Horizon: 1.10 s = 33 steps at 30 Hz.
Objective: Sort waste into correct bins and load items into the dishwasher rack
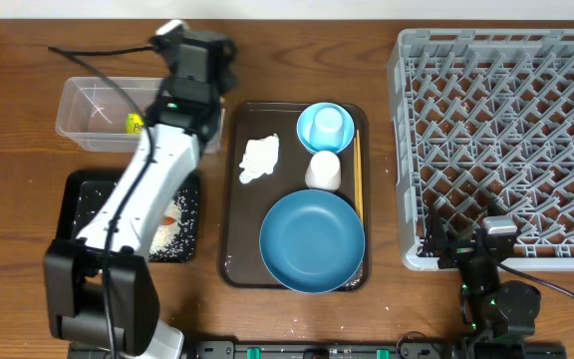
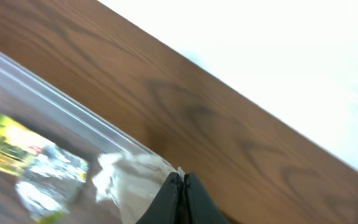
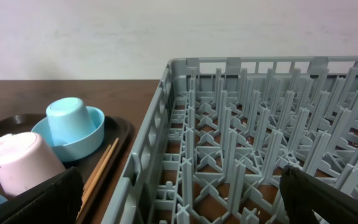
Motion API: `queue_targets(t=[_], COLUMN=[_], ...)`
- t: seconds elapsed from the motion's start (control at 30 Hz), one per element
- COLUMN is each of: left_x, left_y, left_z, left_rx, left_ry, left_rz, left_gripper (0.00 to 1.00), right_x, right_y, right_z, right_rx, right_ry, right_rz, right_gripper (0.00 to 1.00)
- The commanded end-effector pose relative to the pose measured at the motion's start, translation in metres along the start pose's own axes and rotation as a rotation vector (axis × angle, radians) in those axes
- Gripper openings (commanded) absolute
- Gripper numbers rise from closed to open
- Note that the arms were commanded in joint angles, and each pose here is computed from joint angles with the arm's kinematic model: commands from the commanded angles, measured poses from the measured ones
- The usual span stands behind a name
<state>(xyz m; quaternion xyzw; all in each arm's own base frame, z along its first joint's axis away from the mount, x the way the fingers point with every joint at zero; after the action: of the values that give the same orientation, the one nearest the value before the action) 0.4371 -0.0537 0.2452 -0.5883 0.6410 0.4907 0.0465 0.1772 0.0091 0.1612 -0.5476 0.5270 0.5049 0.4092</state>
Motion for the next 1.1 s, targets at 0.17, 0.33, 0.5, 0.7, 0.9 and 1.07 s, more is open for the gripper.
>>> queue_targets(t=[0.17,0.33,0.5,0.7,0.9,1.07], left_x=[-0.025,-0.017,0.002,0.048,0.097,0.126], left_y=[-0.026,-0.024,-0.014,0.006,0.025,0.025], left_z=[0.050,0.057,0.041,0.019,0.004,0.001], left_rx=[-0.168,-0.197,-0.103,-0.010,-0.018,-0.063], left_ry=[0.047,0.031,-0.001,-0.055,-0.165,-0.223], left_rz=[-0.024,0.033,0.171,0.397,0.505,0.496], left_gripper=[0.57,0.81,0.84,0.89,0.89,0.89], right_x=[0.002,0.002,0.002,0.002,0.002,0.002], right_y=[0.000,0.000,0.000,0.000,0.000,0.000], right_z=[-0.003,-0.003,-0.003,-0.003,-0.003,-0.003], right_rx=[0.022,0.022,0.022,0.022,0.022,0.022], right_ry=[0.010,0.009,0.010,0.009,0.010,0.009], right_rz=[0.010,0.010,0.010,0.010,0.010,0.010], right_gripper=[0.99,0.99,0.99,0.99,0.99,0.99])
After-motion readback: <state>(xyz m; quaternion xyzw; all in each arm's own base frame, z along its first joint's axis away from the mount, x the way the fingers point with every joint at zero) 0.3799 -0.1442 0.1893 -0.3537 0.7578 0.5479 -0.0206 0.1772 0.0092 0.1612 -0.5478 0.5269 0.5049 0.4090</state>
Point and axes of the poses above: each gripper's point midway between its finger pads, its own y axis back along the fingers, its own z axis along the line the jaws close on, x = y × z, the point moved 7 cm from there along y, back along the fingers, and after that the axes turned 13 degrees about y, right-handed, at the moved point
